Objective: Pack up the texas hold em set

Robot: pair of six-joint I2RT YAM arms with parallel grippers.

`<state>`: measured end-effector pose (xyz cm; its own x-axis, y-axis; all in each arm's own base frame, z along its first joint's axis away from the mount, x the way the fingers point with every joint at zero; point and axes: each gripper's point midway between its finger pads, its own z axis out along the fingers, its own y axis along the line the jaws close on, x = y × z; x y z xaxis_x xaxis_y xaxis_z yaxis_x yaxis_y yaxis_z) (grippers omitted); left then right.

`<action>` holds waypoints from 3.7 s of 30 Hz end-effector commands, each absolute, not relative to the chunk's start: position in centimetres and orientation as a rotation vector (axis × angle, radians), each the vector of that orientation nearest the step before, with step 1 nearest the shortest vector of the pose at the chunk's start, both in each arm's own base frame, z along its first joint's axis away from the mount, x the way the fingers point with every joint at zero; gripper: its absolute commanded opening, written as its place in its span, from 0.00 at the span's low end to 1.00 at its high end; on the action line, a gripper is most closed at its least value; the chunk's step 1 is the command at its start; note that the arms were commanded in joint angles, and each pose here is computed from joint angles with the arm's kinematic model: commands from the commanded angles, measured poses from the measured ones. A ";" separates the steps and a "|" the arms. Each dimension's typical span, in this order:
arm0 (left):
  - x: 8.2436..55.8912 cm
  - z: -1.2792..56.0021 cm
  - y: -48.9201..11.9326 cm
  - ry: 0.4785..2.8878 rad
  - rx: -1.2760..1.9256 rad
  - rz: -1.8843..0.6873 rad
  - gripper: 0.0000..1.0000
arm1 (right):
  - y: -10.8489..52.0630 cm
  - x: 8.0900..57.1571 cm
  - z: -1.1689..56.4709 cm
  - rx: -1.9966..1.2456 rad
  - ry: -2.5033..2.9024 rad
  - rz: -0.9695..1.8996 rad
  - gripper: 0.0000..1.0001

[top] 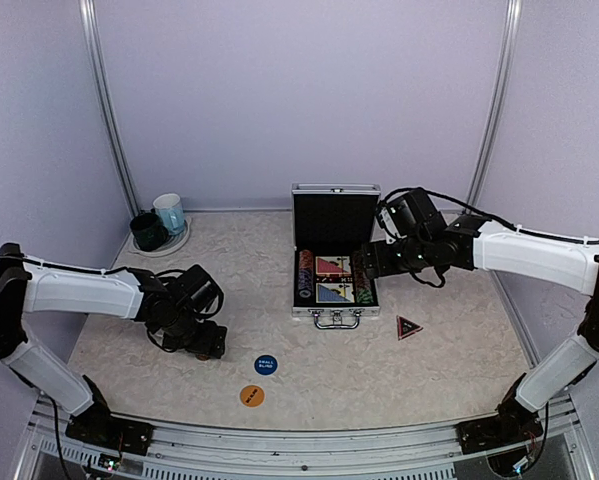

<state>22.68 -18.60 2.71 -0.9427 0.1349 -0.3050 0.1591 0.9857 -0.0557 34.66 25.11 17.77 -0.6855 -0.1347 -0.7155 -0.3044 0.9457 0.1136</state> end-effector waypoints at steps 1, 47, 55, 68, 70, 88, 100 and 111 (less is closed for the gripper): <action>22.2 1.8 -17.9 2.861 0.219 -0.087 0.89 | 24.8 34.6 18.1 -0.302 2.316 0.296 0.80; 20.3 1.1 -18.3 2.965 0.236 -0.146 0.23 | 24.8 34.9 18.4 -0.311 2.313 0.286 0.80; 21.6 2.4 -18.9 2.905 0.234 -0.157 0.10 | 25.4 34.8 18.2 -0.321 2.321 0.315 0.80; 23.6 4.8 -20.6 2.806 0.328 -0.093 0.00 | 26.2 34.4 18.0 -0.337 2.337 0.376 0.80; 23.7 5.5 -21.2 2.788 0.360 -0.090 0.00 | 26.8 34.3 18.0 -0.347 2.342 0.413 0.80; 21.9 9.6 -28.0 2.694 0.763 -0.159 0.00 | 35.2 28.1 16.0 -0.309 2.363 1.323 0.79; 20.1 10.9 -30.0 2.696 0.886 -0.213 0.00 | 40.6 25.2 13.9 -0.309 2.396 1.622 0.79; 19.1 10.9 -30.5 2.731 0.946 -0.219 0.00 | 44.4 22.8 13.3 -0.347 2.390 1.846 0.78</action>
